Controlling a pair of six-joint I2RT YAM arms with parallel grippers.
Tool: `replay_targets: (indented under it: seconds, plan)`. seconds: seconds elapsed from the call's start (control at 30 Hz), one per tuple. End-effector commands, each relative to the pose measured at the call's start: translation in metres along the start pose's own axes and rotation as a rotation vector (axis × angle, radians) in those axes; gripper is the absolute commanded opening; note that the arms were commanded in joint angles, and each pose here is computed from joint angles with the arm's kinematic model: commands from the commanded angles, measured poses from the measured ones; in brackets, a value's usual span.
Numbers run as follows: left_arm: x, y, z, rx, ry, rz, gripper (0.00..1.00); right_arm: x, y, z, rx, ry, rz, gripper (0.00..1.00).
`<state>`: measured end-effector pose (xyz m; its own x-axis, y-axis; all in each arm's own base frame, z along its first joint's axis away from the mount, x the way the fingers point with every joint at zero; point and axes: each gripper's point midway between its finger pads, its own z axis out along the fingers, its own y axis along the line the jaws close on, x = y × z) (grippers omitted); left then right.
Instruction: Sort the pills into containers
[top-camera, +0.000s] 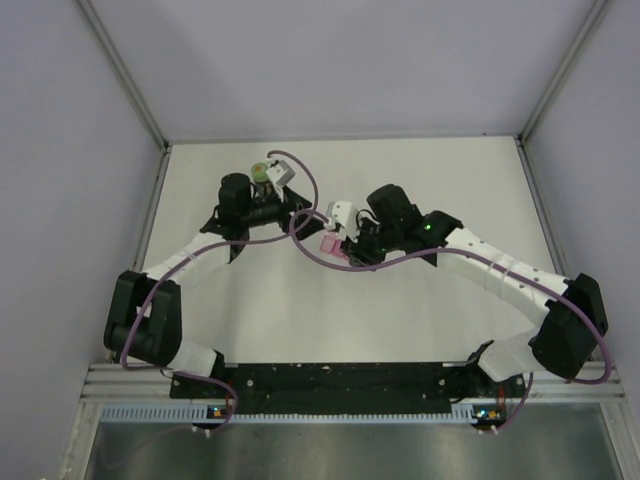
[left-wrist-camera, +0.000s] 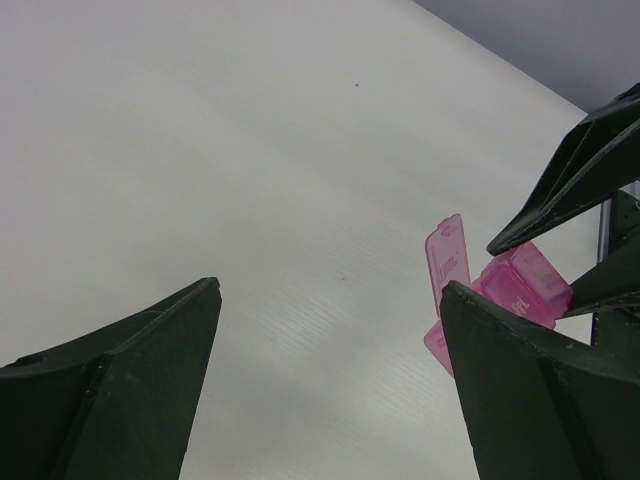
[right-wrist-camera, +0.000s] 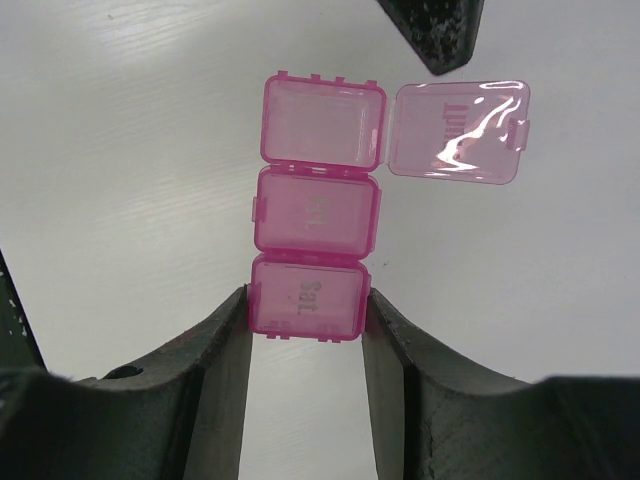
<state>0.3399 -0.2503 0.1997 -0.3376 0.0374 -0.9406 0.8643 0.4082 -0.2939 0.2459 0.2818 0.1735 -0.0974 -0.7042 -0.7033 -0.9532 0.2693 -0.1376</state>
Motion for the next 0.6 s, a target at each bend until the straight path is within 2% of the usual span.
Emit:
replay_targets:
  seconds: [0.0,0.2,0.4,0.57]
  plan:
    - [-0.047,0.007,-0.019,-0.043,-0.101,0.078,0.96,-0.012,-0.015,-0.009,0.063,-0.064,0.017,0.00]
    - [-0.055,0.022,-0.043,-0.102,-0.134,0.070,0.98,0.004,-0.031,-0.005,0.109,-0.025,0.073,0.00]
    - [-0.054,0.047,-0.068,-0.229,-0.148,0.056,0.98,0.032,-0.053,0.004,0.163,0.022,0.122,0.00]
    - [-0.056,0.054,-0.085,-0.296,-0.162,0.089,0.98,0.065,-0.063,0.018,0.143,0.058,0.157,0.00]
